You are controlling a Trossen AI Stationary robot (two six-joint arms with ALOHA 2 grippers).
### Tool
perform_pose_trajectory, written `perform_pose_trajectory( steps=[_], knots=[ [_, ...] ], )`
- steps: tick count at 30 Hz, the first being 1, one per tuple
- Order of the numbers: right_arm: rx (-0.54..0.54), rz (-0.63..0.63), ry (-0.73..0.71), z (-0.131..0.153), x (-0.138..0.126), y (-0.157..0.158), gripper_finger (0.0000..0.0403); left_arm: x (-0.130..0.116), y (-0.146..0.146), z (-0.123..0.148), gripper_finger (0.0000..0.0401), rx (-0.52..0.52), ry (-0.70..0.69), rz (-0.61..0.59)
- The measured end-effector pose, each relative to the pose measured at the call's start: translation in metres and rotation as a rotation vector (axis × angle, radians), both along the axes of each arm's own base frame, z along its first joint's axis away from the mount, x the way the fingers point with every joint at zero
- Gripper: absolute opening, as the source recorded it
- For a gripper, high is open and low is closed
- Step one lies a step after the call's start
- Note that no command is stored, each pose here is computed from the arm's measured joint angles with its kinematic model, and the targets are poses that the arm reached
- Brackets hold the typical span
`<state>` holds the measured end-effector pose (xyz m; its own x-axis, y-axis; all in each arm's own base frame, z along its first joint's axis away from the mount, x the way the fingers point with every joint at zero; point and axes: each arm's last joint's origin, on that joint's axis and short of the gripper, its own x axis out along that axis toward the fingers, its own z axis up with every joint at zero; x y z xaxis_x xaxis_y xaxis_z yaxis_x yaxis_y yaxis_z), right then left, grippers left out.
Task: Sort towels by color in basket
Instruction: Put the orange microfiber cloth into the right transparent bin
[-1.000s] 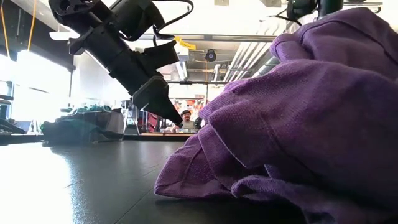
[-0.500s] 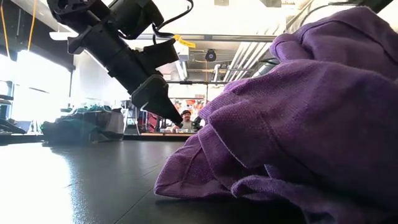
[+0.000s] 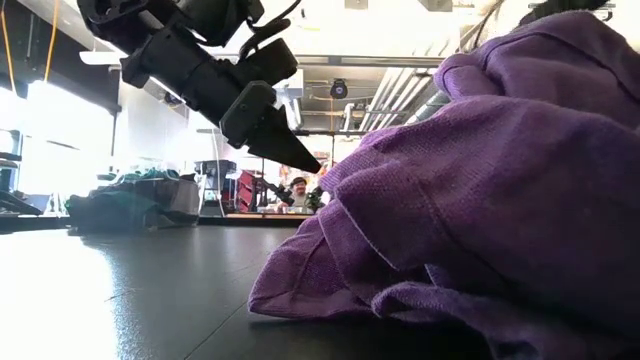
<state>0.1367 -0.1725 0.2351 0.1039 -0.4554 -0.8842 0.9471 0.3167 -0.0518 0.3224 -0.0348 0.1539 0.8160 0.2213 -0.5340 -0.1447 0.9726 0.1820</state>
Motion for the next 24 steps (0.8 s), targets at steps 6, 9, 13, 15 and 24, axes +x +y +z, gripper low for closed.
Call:
perform_pose_trajectory(
  steps=[6,9,13,15,24],
  knots=[
    [0.029,0.015,-0.024,0.055,0.006,0.007,0.0134,0.000,0.000,0.000,0.0075,0.000,0.003,-0.001],
    [0.029,0.167,-0.080,0.064,0.019,0.017,0.0128,0.000,0.000,-0.001,0.0076,0.000,0.008,-0.001],
    [0.120,0.371,-0.180,0.050,0.037,0.031,0.0100,-0.001,0.000,-0.002,0.0076,0.002,0.021,-0.001],
    [0.133,0.386,-0.190,0.035,0.040,0.035,0.0077,-0.001,0.000,-0.002,0.0076,0.003,0.027,-0.001],
    [-0.039,0.065,-0.011,-0.024,0.015,0.018,0.0013,-0.004,-0.007,-0.004,0.0076,0.003,0.049,-0.015]
  ],
)
